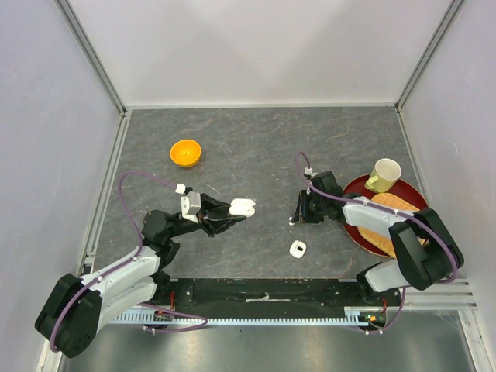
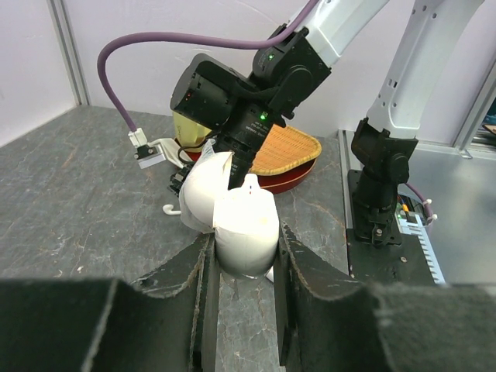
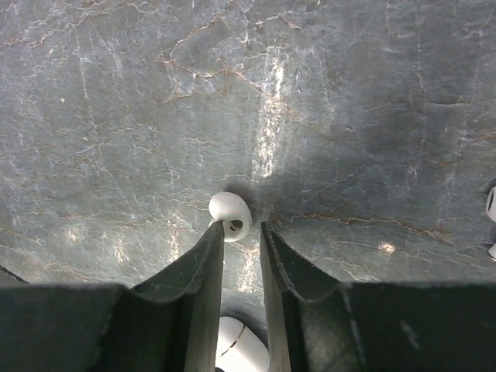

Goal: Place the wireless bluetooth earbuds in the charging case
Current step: Pick up the earbud from the center of the board.

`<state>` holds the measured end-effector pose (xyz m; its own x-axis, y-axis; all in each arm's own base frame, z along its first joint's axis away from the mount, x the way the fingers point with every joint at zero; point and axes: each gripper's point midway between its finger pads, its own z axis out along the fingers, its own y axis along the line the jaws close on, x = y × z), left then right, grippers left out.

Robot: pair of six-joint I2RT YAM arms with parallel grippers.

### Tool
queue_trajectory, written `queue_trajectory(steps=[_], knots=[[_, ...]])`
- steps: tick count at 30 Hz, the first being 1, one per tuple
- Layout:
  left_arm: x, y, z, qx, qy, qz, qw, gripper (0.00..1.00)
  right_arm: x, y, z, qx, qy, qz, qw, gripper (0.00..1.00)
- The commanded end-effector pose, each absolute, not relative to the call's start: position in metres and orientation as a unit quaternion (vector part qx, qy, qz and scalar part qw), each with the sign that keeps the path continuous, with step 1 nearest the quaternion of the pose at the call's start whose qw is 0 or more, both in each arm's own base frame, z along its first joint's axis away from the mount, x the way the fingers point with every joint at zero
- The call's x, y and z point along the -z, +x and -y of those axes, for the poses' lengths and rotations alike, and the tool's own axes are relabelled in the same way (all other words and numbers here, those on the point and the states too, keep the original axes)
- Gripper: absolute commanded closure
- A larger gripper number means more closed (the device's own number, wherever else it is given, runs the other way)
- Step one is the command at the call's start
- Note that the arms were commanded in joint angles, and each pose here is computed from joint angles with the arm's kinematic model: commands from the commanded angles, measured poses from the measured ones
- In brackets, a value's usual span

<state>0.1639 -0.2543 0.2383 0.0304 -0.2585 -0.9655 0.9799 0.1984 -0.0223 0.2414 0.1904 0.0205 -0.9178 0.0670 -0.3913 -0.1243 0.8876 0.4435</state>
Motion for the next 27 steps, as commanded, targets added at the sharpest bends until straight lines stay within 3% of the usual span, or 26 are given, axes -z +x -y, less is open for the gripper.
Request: queue_trajectory(steps=[1, 12, 22, 27], knots=[[-0.245, 0.170, 0.253, 0.488, 0.381, -0.463, 0.634, 0.98, -0.023, 0.249, -0.197, -0.248, -0.022, -0.945, 0.210, 0.69], [-0.244, 0.170, 0.253, 0.487, 0.379, -0.465, 0.634, 0.98, -0.022, 0.247, -0.205, -0.272, -0.024, -0.941, 0.202, 0.76], [-0.244, 0.170, 0.252, 0.487, 0.379, -0.465, 0.635, 0.98, -0.029, 0.249, -0.203, -0.269, -0.022, -0.940, 0.209, 0.98], [-0.245, 0.184, 0.247, 0.464, 0.352, -0.477, 0.659, 0.98, -0.051, 0.252, -0.205, -0.279, -0.020, -0.933, 0.226, 1.00]])
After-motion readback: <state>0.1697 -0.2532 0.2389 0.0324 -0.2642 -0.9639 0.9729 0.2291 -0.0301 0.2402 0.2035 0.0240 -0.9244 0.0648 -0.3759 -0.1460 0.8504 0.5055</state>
